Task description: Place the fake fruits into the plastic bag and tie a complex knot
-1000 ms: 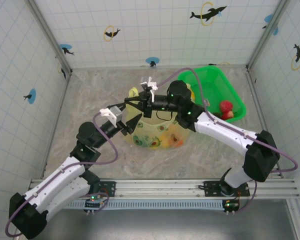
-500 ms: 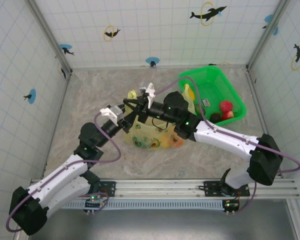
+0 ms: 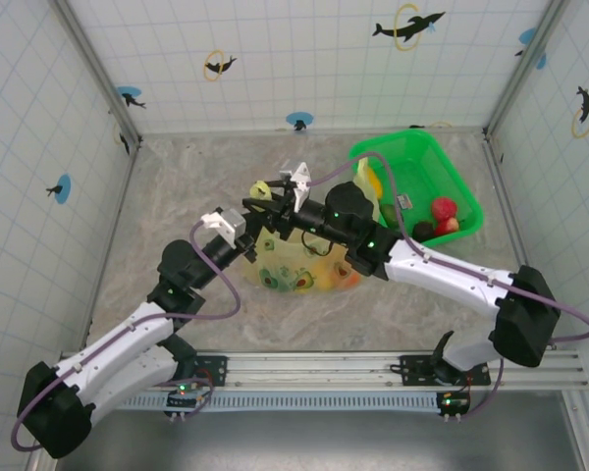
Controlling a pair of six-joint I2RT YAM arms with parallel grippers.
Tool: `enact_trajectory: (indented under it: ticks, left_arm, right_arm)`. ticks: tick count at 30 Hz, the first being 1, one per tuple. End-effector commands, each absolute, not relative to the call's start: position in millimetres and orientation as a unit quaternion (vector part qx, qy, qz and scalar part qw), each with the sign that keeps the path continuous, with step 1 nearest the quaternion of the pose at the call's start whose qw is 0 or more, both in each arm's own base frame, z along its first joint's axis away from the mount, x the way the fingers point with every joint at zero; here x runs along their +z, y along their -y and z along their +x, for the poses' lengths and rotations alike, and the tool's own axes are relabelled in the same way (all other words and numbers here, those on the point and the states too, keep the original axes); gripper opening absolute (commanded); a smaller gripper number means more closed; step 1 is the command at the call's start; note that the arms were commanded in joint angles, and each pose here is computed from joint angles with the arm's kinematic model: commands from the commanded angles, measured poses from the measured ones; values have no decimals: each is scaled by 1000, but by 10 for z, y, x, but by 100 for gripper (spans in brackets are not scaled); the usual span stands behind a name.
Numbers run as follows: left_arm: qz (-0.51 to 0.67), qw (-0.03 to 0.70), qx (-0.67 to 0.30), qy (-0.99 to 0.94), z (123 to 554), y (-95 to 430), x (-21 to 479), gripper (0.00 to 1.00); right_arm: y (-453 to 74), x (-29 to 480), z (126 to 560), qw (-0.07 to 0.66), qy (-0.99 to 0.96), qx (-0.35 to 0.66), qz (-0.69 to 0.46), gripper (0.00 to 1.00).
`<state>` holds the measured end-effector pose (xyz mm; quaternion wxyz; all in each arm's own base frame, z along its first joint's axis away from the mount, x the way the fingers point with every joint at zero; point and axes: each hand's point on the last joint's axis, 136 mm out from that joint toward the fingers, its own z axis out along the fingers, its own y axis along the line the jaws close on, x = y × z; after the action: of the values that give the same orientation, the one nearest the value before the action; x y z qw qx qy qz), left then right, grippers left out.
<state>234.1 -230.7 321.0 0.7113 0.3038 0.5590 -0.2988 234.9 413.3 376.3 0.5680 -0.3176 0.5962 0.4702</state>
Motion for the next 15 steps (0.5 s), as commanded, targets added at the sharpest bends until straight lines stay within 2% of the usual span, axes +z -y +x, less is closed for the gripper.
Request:
enact_trajectory:
  ticks: [1, 3, 6, 8, 10, 12, 13, 15]
  left_arm:
    - [326, 714, -308, -539, 2240, 2352, 3284, 0]
    - [332, 710, -316, -536, 2218, 2379, 3293, 0]
    - [339, 704, -324, -534, 2195, 2411, 3293, 0]
    - [341, 700, -325, -537, 2199, 2421, 3270, 0]
    - [342, 699, -326, -537, 2198, 2430, 3280, 0]
    - [343, 697, -325, -539, 2197, 2430, 3258, 0]
    - [344, 696, -325, -540, 2196, 2432, 3259, 0]
    - [348, 692, -323, -544, 2200, 2439, 3219, 0]
  right_arm:
    - [-3951, 4129, 2277, 589, -560, 491, -314, 56]
    - [-3943, 4171, 2259, 579, -556, 503, -320, 58]
    - [-3968, 4200, 2263, 570, -561, 503, -329, 49]
    - [-3958, 4226, 2270, 573, -560, 502, -327, 39]
    - [-3951, 4250, 2290, 574, -561, 500, -324, 20]
    - [-3955, 4290, 2301, 575, -563, 498, -323, 5]
    - [-3953, 4313, 2307, 577, -563, 496, -323, 1]
    - [-3943, 4373, 2309, 581, -562, 496, -318, 0]
